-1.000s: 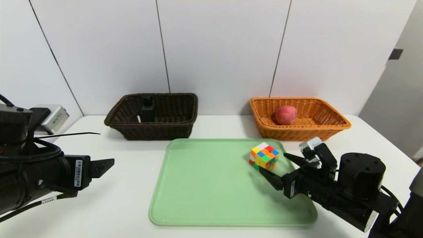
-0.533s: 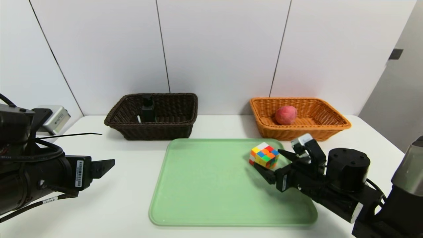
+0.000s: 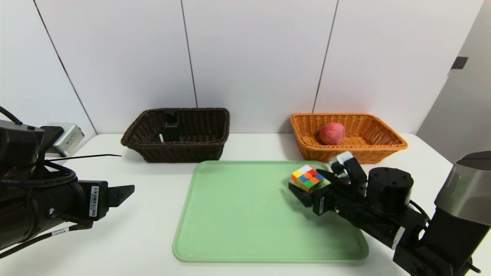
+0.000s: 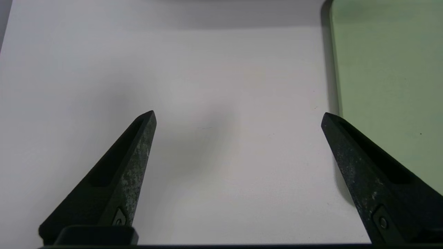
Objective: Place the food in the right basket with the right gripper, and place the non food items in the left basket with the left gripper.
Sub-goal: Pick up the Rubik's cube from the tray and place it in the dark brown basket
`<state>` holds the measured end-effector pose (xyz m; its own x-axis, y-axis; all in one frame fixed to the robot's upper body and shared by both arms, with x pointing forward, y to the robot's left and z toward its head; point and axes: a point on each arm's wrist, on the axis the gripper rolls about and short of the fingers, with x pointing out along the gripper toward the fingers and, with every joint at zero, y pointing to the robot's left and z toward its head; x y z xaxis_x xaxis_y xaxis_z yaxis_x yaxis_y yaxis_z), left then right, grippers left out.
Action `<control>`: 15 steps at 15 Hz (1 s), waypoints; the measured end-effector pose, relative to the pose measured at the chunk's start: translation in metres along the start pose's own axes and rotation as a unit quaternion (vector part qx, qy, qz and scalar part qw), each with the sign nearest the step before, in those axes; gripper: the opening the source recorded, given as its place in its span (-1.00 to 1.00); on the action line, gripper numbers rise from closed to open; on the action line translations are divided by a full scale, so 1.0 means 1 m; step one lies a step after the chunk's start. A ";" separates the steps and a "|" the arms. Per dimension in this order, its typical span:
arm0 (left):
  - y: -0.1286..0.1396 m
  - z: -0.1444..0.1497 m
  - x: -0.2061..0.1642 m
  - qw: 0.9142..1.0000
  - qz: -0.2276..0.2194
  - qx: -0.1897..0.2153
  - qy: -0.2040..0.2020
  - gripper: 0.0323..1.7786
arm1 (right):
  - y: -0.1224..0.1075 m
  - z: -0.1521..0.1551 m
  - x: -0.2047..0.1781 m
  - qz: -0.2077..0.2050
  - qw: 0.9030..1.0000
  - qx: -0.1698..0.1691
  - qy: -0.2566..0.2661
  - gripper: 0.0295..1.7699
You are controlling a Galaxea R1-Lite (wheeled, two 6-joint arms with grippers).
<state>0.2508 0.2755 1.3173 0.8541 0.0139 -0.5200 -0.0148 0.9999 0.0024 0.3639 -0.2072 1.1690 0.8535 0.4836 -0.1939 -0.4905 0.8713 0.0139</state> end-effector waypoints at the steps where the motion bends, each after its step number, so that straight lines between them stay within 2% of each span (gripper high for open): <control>1: 0.000 0.000 0.000 1.000 0.000 0.000 0.000 0.90 | 0.000 0.000 0.002 0.000 1.000 0.000 0.000 0.92; 9: 0.000 0.000 0.001 1.000 0.000 0.000 0.001 0.90 | -0.001 -0.005 0.008 -0.001 1.000 0.001 0.004 0.91; 10: 0.000 0.000 0.001 1.000 0.000 0.000 0.001 0.90 | -0.001 -0.006 0.008 -0.001 1.000 0.001 0.004 0.66; 13: 0.000 0.000 0.001 1.000 0.000 0.001 0.002 0.90 | -0.001 -0.005 0.009 -0.002 1.000 0.002 0.002 0.15; 15: 0.000 0.000 0.001 1.000 0.000 0.001 0.001 0.90 | -0.001 -0.005 0.009 -0.001 1.000 0.001 0.001 0.11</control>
<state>0.2513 0.2753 1.3167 0.8526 0.0145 -0.5223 -0.0148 0.9999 0.0036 0.3713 -0.2042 1.1624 0.8545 0.4811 -0.1960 -0.4877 0.8729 0.0163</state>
